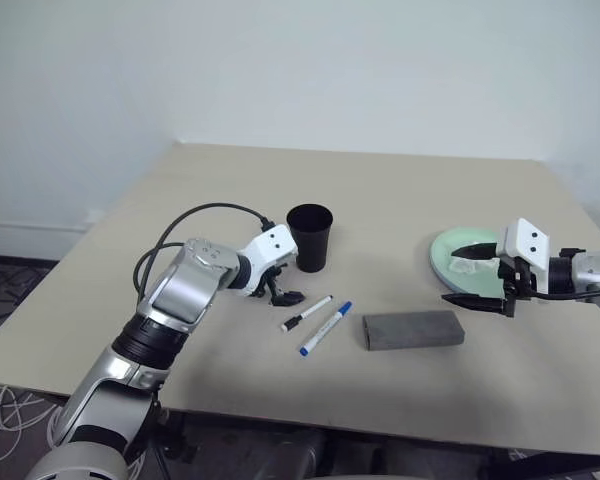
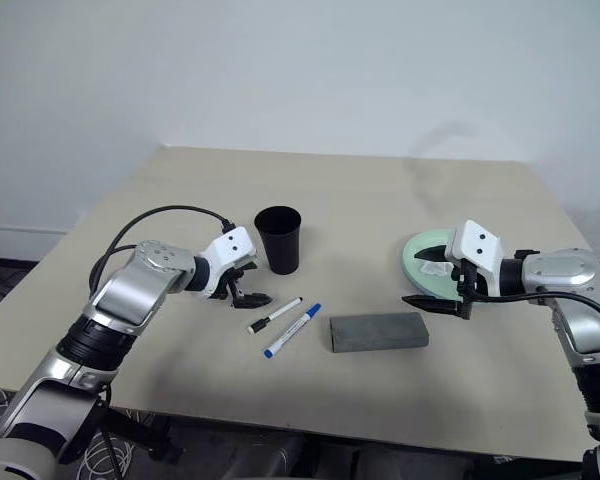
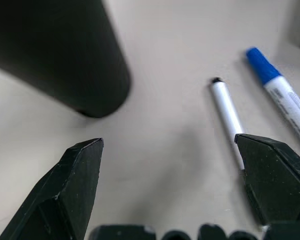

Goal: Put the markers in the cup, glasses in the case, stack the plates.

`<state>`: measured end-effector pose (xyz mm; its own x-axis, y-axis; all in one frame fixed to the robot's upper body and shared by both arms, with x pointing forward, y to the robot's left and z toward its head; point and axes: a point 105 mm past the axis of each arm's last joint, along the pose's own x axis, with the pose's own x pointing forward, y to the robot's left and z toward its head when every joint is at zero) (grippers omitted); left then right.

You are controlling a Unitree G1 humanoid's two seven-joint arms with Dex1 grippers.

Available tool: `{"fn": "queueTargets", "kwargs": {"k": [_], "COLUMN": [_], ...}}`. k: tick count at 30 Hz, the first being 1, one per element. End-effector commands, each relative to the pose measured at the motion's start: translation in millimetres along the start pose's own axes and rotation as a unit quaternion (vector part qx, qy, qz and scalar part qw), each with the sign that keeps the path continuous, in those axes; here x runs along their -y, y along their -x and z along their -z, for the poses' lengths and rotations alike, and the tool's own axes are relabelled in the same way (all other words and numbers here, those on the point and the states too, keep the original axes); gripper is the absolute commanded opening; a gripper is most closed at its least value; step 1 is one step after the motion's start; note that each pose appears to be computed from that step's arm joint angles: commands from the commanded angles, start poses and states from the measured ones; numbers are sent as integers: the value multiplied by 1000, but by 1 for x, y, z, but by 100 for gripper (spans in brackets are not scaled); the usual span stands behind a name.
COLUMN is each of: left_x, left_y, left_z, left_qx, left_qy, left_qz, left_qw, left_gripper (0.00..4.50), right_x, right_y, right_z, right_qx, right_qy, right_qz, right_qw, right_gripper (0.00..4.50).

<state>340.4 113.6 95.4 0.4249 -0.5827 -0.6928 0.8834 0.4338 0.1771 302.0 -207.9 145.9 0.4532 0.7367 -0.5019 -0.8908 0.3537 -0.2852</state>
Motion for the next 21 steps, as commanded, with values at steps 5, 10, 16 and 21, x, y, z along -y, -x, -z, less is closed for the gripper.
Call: {"fn": "queueTargets", "kwargs": {"k": [5, 10, 16, 21], "left_x": [4, 5, 9, 12], "left_y": [-5, -13, -23, -29], "left_z": [-16, -17, -17, -16], "left_qx": [12, 12, 7, -1], "left_qy": [-33, -32, -28, -26], "left_qz": [7, 9, 15, 22], "left_qw": [999, 999, 999, 999], "left_gripper": [447, 447, 447, 410], "right_x": [4, 3, 2, 0], "right_y": [4, 3, 2, 2], "right_z": [-8, -8, -7, -6], "right_qx": [13, 15, 16, 15], "right_qy": [19, 18, 17, 15], "right_qz": [22, 25, 28, 25], "right_qw": [999, 999, 999, 999], "right_gripper": [450, 450, 450, 450]}}
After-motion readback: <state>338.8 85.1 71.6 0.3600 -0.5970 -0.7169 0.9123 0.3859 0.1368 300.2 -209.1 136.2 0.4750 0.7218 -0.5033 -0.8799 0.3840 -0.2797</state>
